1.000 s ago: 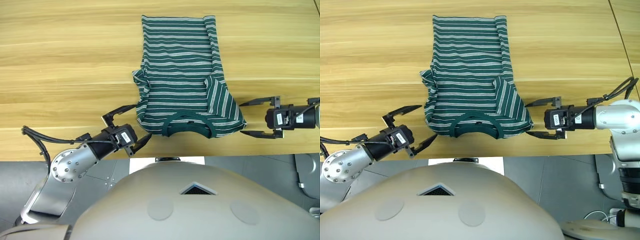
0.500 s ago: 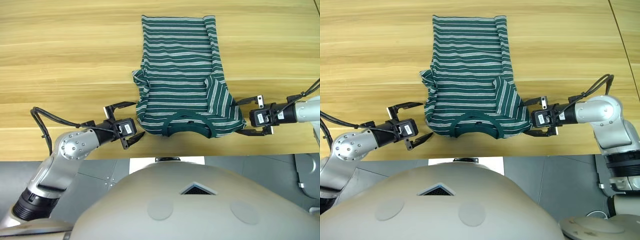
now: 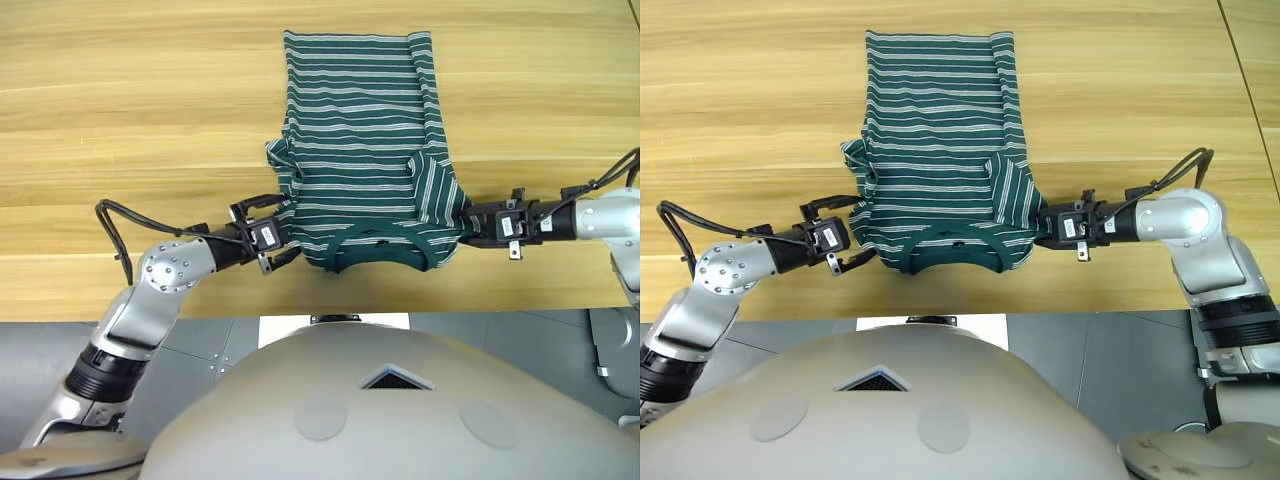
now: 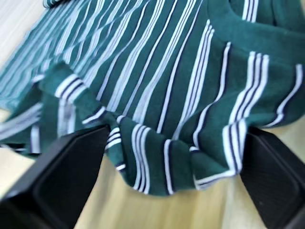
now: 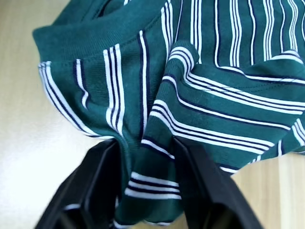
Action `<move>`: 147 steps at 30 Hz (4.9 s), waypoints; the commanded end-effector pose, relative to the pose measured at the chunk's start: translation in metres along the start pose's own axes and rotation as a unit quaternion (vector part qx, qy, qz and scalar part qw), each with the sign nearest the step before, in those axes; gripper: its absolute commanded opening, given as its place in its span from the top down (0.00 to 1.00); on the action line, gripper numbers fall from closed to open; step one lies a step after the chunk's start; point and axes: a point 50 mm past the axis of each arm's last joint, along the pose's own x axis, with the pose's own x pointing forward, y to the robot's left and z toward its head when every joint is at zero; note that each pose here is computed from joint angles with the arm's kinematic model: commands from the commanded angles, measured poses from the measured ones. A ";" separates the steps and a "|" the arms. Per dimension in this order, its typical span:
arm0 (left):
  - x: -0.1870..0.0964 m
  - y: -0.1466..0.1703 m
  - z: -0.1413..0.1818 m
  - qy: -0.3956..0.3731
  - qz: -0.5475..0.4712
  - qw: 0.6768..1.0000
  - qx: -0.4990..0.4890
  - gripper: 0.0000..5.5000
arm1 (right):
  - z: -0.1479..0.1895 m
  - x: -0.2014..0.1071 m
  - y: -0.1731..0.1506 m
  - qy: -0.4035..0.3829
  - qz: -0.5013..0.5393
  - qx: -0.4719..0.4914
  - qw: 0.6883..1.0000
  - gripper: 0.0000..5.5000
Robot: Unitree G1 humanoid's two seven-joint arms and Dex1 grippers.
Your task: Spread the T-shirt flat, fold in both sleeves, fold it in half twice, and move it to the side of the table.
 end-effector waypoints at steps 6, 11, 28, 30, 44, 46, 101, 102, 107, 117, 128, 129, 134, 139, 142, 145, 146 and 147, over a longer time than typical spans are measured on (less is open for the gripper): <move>0.006 -0.019 -0.019 0.021 -0.068 0.995 -0.064 0.49 | -0.002 0.006 0.000 0.008 0.008 0.019 1.000 0.94; 0.009 -0.010 -0.028 0.034 -0.072 0.994 -0.069 0.64 | -0.001 0.008 -0.002 0.002 0.022 0.021 1.000 0.99; -0.065 -0.047 0.053 -0.031 -0.254 0.965 0.051 1.00 | 0.036 -0.034 0.027 -0.047 0.107 -0.014 0.993 0.99; -0.066 -0.040 0.066 -0.038 -0.251 0.963 0.086 1.00 | 0.042 -0.035 0.025 -0.061 0.107 -0.016 0.992 0.99; -0.055 0.063 0.083 -0.146 -0.135 0.977 0.080 1.00 | 0.052 -0.035 -0.072 -0.091 0.098 0.015 0.991 0.99; -0.053 0.088 0.084 -0.196 -0.131 0.971 0.025 1.00 | 0.055 -0.034 -0.097 -0.098 0.096 0.025 0.990 0.99; 0.026 0.136 0.016 -0.262 0.333 0.893 -0.153 0.08 | 0.079 0.085 -0.156 -0.156 -0.220 -0.048 0.962 0.33; 0.029 0.127 0.023 -0.259 0.331 0.897 -0.136 0.07 | 0.083 0.084 -0.161 -0.153 -0.243 -0.056 0.956 0.33; 0.040 0.090 0.039 -0.214 0.313 0.924 -0.043 0.02 | 0.088 0.086 -0.168 -0.121 -0.279 -0.092 0.948 0.33; 0.040 0.064 -0.001 -0.081 0.289 0.954 -0.014 0.02 | 0.092 0.087 -0.182 -0.143 -0.303 -0.030 0.942 0.33; 0.054 0.045 -0.024 -0.010 0.257 0.966 -0.020 0.02 | 0.101 0.090 -0.129 -0.187 -0.154 -0.068 0.968 0.33; 0.054 0.043 -0.022 -0.013 0.254 0.967 -0.018 0.02 | 0.096 0.094 -0.127 -0.171 -0.150 -0.068 0.971 0.33; 0.056 0.032 -0.011 -0.033 0.234 0.972 -0.020 0.02 | 0.079 0.107 -0.137 -0.098 -0.185 -0.071 0.975 0.33; 0.057 0.019 -0.003 -0.042 0.207 0.977 -0.016 0.02 | 0.073 0.101 -0.160 -0.064 -0.261 -0.059 0.961 0.33; 0.058 0.010 0.000 -0.043 0.193 0.980 -0.015 0.02 | 0.072 0.096 -0.169 -0.047 -0.291 -0.064 0.953 0.33; 0.062 0.000 0.002 -0.044 0.177 0.983 -0.018 0.02 | 0.076 0.098 -0.177 -0.051 -0.305 -0.045 0.950 0.33; 0.064 -0.003 0.003 -0.046 0.172 0.984 -0.020 0.02 | 0.077 0.100 -0.181 -0.045 -0.314 -0.037 0.947 0.33; 0.065 -0.006 0.005 -0.048 0.169 0.984 -0.021 0.02 | 0.078 0.101 -0.185 -0.034 -0.325 -0.036 0.944 0.33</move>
